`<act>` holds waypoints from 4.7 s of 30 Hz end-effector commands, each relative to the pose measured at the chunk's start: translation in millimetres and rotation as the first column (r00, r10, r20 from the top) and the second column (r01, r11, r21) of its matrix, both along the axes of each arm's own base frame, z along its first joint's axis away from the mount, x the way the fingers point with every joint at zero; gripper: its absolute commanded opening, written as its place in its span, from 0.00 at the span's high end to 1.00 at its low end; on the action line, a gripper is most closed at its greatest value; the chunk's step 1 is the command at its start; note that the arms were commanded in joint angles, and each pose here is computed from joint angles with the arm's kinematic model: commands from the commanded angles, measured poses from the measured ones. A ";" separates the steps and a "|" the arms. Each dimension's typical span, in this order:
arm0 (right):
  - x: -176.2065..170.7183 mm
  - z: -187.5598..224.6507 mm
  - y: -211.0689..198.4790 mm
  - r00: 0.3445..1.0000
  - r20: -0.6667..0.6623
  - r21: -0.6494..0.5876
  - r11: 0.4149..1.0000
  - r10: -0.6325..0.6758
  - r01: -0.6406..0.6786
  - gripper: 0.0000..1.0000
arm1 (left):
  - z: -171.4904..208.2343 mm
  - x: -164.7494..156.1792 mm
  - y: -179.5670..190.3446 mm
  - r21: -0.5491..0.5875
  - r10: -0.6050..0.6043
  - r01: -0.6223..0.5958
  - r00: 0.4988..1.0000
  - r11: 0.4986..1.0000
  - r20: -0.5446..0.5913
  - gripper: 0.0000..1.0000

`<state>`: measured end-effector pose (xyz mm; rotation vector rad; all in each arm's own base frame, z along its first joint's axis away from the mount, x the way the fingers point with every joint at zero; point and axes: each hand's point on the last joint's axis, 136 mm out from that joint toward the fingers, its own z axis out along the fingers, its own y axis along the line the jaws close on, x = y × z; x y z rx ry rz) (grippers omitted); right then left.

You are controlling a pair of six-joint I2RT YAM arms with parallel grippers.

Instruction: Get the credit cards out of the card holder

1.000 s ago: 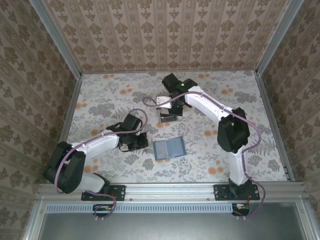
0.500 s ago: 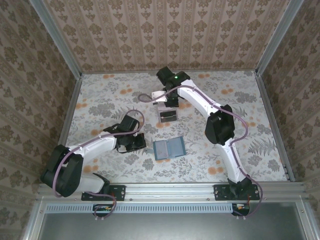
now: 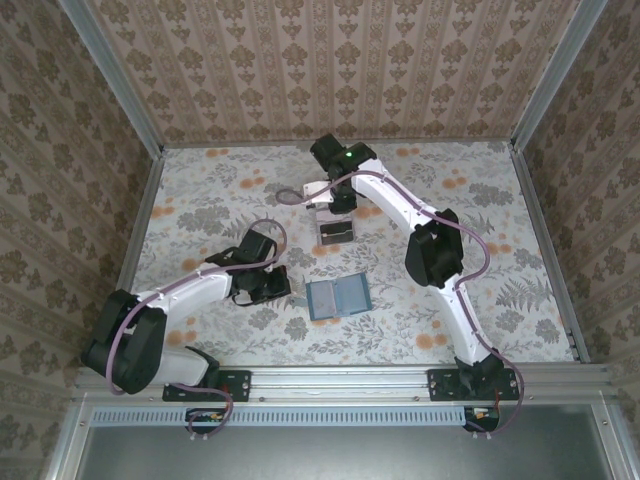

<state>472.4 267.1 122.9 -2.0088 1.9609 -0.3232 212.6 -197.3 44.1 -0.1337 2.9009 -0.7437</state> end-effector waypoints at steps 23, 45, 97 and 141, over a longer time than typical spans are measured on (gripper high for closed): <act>-116.5 63.2 1.7 0.733 -0.318 0.530 0.528 -0.601 0.663 0.68 | -6.3 -9.3 -38.6 0.018 -0.170 0.171 0.985 0.985 -0.039 0.94; -206.3 -15.2 51.8 0.108 -0.875 0.041 0.148 -0.472 0.988 0.81 | -34.7 -28.1 -24.3 0.054 -0.159 0.166 0.980 0.985 -0.117 0.95; -233.9 -73.2 4.6 0.192 -0.358 -0.015 0.212 -0.914 0.977 0.54 | -44.3 -42.6 -18.1 -0.009 -0.156 0.156 0.978 0.988 -0.138 0.95; -234.7 -85.0 -51.5 0.151 -0.336 -0.059 0.181 -0.930 0.982 0.68 | 1.6 -4.7 -24.1 0.051 -0.171 0.174 0.984 0.983 -0.052 0.93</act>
